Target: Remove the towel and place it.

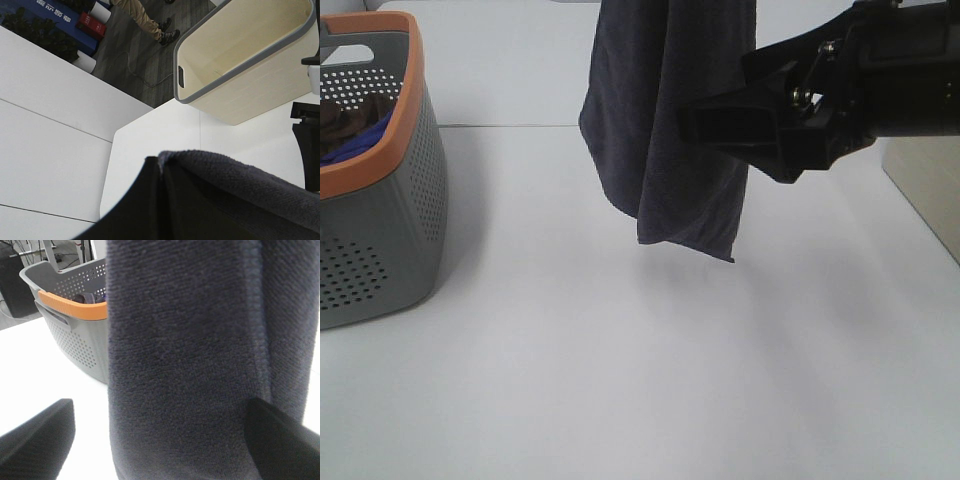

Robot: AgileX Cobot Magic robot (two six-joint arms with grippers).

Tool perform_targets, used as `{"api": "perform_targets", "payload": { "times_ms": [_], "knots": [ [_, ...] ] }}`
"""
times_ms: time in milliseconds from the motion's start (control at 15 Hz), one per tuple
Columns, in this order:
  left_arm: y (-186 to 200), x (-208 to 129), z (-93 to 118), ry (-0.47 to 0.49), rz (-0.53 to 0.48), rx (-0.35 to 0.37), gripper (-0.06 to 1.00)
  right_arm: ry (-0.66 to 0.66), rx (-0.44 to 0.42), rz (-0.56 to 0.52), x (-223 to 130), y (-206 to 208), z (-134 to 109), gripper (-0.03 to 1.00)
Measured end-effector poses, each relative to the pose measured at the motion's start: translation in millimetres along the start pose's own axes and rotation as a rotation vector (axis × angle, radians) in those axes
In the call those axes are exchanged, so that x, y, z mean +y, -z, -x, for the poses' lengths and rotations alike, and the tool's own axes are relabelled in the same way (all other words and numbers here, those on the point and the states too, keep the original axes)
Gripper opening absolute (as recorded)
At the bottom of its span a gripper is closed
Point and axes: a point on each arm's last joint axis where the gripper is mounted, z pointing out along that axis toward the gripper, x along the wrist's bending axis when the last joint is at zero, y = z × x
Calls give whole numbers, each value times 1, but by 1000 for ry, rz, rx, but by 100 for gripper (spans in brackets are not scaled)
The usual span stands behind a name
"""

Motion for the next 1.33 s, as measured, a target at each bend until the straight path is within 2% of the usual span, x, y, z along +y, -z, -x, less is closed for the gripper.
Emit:
{"api": "perform_targets", "payload": {
  "times_ms": [267,533,733,867,1067,1333],
  "knots": [
    [0,0,0,-1,-1,0,0,1,-18,0,0,0,2,80],
    [0,0,0,-1,-1,1,0,-16,89,59,5,-18,6,78],
    [-4,-4,0,-17,-23,0,0,-25,207,72,6,-19,-3,76],
    [-11,-8,2,-24,-42,-10,0,-51,260,31,3,-18,-8,75],
    [-17,-12,4,-21,-50,-22,0,-64,297,-32,-3,-17,-12,70],
    [-17,-12,4,-21,-50,-22,0,-112,276,-109,-20,-32,-1,62]
  ]
}}
